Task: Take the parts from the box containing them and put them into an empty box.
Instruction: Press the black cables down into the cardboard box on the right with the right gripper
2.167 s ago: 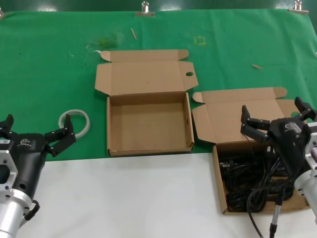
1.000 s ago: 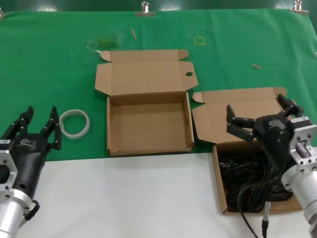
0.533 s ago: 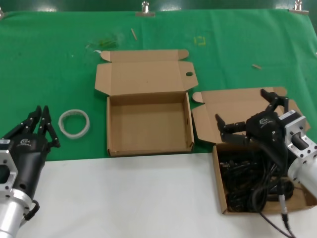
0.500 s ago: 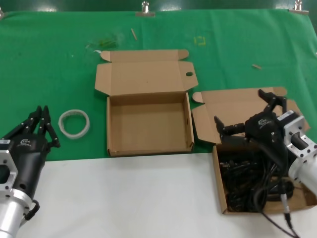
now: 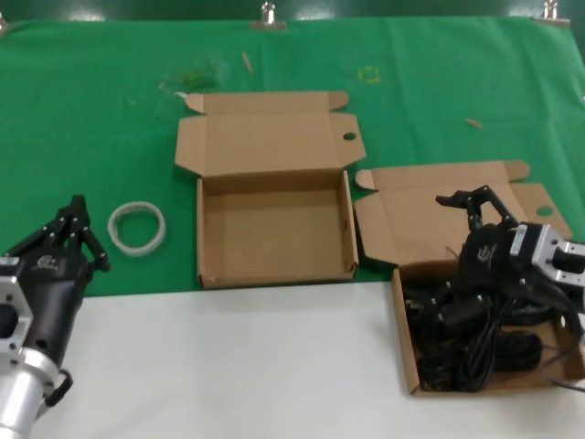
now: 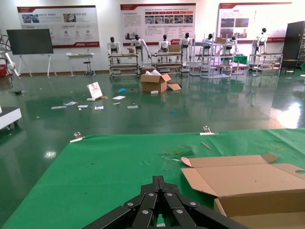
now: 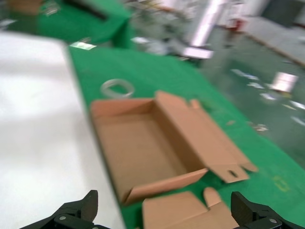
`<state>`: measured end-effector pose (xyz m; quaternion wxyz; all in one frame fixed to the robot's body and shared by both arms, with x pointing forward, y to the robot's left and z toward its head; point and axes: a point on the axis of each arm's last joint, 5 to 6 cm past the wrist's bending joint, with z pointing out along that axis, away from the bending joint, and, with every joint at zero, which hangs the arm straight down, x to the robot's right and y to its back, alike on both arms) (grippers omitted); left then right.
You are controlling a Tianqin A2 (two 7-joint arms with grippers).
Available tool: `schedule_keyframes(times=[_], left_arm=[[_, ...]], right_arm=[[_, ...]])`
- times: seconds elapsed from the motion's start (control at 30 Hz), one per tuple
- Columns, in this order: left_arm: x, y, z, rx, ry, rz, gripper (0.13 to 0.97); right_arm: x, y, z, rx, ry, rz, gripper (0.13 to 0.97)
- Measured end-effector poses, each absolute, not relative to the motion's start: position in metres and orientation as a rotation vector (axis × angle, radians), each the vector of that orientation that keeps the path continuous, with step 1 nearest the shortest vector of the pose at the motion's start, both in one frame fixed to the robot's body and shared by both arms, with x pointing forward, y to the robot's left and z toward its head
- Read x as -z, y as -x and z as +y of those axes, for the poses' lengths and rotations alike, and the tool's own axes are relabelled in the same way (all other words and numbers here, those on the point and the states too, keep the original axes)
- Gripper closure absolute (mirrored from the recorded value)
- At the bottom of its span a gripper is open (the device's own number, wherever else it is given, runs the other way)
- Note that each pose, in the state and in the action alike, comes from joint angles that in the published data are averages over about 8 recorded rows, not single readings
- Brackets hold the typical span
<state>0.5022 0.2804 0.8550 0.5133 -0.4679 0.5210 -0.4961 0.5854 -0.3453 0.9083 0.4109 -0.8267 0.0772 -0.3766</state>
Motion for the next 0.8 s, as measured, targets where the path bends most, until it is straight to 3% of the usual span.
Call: schedule_keyframes(times=[0.37,0.8], left_arm=[[-0.855,-0.502,0.28,1.193,1.125,1.253,0.957],[-0.855,-0.502,0.28,1.193,1.125,1.253,0.957]], right_arm=[[-0.944,-0.614,-0.387,0.907,2.369,-0.316,0.13],[-0.953,-0.637,-0.403,0.947,2.583,-0.902,0.13]])
